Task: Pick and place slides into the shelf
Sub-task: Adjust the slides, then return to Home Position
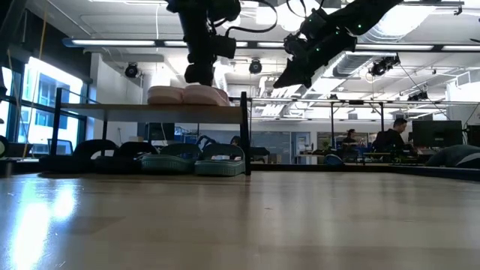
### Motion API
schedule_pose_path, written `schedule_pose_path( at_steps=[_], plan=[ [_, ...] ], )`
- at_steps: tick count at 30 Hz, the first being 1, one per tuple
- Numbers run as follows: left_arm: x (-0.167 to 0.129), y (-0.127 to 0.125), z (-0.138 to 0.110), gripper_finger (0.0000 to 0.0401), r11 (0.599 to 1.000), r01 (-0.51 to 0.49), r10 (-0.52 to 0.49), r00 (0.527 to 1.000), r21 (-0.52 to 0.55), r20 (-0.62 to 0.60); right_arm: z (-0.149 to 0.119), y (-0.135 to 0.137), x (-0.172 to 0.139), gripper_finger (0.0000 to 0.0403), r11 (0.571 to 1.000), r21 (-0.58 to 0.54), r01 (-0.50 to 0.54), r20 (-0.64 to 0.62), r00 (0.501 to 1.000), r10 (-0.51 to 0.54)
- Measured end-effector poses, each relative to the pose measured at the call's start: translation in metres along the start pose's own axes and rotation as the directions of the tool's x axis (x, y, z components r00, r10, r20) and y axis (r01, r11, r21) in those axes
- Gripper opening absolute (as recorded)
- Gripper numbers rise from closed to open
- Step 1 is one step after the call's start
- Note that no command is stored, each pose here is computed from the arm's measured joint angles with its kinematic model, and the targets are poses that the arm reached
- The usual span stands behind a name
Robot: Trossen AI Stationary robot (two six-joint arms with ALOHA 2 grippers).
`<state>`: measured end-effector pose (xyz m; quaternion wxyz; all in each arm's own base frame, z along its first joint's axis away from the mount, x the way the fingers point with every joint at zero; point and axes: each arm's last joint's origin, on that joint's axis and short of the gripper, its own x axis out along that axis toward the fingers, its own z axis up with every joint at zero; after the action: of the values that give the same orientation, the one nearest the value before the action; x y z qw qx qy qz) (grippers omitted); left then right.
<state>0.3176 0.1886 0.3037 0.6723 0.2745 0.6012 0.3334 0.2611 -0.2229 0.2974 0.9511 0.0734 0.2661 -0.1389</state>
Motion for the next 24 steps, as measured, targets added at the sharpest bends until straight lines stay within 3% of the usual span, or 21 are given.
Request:
schedule_pose_path(
  at_steps=[16,20,24],
  plan=[
    [-0.017,0.012,-0.009,0.0191,0.996,-0.017,0.019,0.999,-0.091,0.03,0.0,0.0,0.0,0.0,1.0,-0.004,0.0,0.0,1.0,0.0],
    [-0.033,0.019,-0.016,0.0206,0.988,-0.026,0.034,0.998,-0.155,0.047,0.0,0.0,0.0,0.0,1.0,-0.004,0.0,0.001,1.0,0.0],
    [-0.047,0.026,-0.031,0.0204,0.959,-0.016,0.026,0.999,-0.284,0.03,0.002,0.0,0.0,0.0,1.0,0.019,-0.008,0.019,1.0,0.008]
  ],
)
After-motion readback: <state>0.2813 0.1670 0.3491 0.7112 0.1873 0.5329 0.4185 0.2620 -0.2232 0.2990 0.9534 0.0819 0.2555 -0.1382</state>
